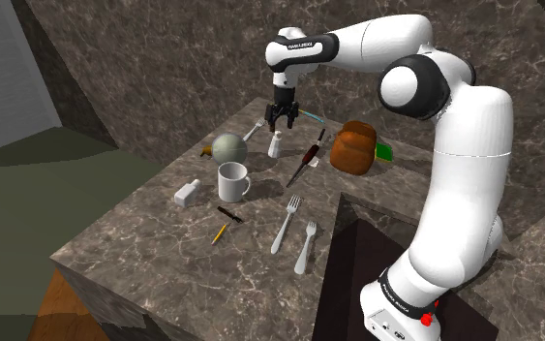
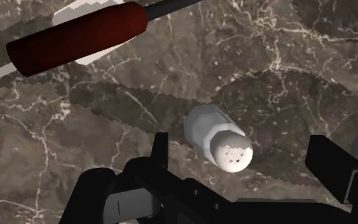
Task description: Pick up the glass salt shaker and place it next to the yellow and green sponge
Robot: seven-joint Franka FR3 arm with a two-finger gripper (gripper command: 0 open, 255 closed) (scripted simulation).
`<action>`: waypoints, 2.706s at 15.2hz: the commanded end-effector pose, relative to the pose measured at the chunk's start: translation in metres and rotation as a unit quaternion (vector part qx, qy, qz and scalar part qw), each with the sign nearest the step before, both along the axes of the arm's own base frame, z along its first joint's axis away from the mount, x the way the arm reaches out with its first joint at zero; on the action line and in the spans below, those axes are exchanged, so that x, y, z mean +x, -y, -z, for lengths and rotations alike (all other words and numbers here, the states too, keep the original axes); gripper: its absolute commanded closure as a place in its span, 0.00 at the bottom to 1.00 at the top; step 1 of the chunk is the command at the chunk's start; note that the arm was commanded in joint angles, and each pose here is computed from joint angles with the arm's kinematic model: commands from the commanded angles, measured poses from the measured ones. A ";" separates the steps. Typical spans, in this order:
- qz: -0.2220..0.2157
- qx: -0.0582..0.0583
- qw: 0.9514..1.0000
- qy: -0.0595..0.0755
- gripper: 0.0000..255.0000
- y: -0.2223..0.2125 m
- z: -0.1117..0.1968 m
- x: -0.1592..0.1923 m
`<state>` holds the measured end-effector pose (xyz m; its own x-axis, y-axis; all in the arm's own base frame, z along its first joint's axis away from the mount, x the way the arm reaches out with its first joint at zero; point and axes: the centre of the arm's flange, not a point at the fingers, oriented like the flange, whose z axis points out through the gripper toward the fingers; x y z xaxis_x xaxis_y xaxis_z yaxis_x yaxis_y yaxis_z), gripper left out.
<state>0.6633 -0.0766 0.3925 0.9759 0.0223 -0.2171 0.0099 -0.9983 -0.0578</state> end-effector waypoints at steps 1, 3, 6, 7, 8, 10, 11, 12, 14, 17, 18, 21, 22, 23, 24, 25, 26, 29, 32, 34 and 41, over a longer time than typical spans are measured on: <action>0.000 0.000 1.000 0.000 0.00 0.001 0.010 0.003; 0.000 0.000 1.000 0.000 0.00 0.001 0.020 0.000; 0.000 0.000 1.000 0.000 0.00 0.000 0.035 -0.003; 0.000 0.000 1.000 0.000 0.00 -0.001 0.038 -0.004; 0.000 0.000 1.000 0.000 0.00 -0.001 0.038 -0.004; 0.000 0.000 1.000 0.000 0.00 -0.001 0.038 -0.004; 0.000 0.000 1.000 0.000 0.00 -0.001 0.038 -0.004; 0.000 0.000 1.000 0.000 0.00 -0.001 0.038 -0.004; 0.000 0.000 1.000 0.000 0.00 -0.001 0.038 -0.004; 0.000 0.000 1.000 0.000 1.00 -0.001 0.038 -0.004; 0.000 0.000 1.000 0.000 1.00 -0.001 0.038 -0.004; 0.000 0.000 1.000 0.000 1.00 -0.001 0.038 -0.004; 0.000 0.000 1.000 0.000 1.00 -0.001 0.038 -0.004; 0.000 0.000 1.000 0.000 1.00 -0.001 0.038 -0.004; 0.000 0.000 1.000 0.000 1.00 -0.001 0.038 -0.004; 0.000 0.000 1.000 0.000 1.00 -0.001 0.033 -0.004; 0.000 0.000 1.000 0.000 1.00 -0.001 0.028 -0.004; 0.000 0.000 1.000 0.000 1.00 -0.001 0.012 -0.004; 0.000 0.000 1.000 0.000 1.00 -0.001 -0.004 -0.004; 0.000 0.000 1.000 0.000 1.00 -0.001 -0.014 -0.004; 0.000 0.000 1.000 0.000 1.00 -0.001 -0.051 -0.004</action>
